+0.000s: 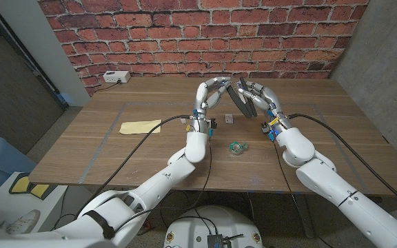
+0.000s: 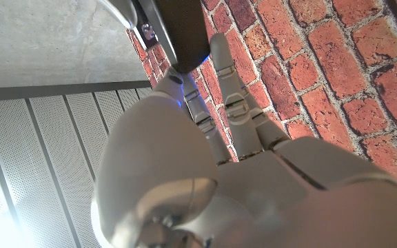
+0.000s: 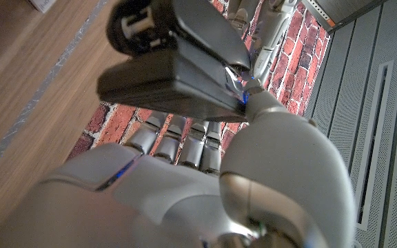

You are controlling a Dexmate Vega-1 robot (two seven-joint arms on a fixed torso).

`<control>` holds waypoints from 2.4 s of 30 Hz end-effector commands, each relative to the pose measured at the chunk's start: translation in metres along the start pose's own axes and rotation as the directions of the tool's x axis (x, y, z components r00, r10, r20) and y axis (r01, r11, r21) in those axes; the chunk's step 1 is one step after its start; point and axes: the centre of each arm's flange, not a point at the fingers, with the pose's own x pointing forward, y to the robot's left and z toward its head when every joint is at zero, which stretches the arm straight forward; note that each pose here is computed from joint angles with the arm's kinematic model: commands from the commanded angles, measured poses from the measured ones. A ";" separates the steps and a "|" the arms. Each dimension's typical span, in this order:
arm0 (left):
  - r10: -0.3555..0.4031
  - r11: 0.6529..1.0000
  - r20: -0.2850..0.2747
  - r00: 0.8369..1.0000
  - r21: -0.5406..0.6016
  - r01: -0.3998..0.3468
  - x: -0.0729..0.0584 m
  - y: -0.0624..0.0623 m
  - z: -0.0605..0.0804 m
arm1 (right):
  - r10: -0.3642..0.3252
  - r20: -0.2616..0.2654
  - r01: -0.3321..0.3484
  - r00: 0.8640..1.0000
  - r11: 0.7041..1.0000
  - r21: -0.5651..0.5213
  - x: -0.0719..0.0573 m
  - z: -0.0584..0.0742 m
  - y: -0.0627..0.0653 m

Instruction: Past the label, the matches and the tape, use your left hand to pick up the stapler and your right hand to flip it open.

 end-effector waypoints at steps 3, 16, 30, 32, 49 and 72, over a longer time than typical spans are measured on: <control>0.006 1.000 0.008 1.000 0.001 -0.006 -0.004 -0.004 0.006 | -0.041 0.020 0.040 0.999 0.998 0.052 -0.010 -0.006 -0.002; 0.000 1.000 0.013 1.000 0.012 0.000 -0.006 -0.003 0.011 | -0.038 0.032 0.037 0.999 0.998 0.053 -0.010 -0.002 -0.001; -0.015 1.000 -0.005 1.000 -0.016 0.015 -0.009 0.001 0.008 | -0.034 0.038 0.032 0.999 0.998 0.047 -0.010 0.001 -0.001; -0.016 1.000 -0.007 1.000 -0.010 0.016 -0.009 0.002 0.008 | -0.034 0.039 0.032 0.999 0.998 0.045 -0.009 0.002 -0.001; -0.067 0.998 -0.026 0.997 -0.014 0.067 -0.011 0.001 0.004 | -0.046 0.049 0.043 0.998 0.998 0.052 -0.005 0.004 -0.002; -0.136 0.990 -0.062 0.989 0.039 0.139 -0.008 -0.005 -0.003 | -0.019 0.046 0.016 0.999 0.998 0.067 0.006 -0.002 0.006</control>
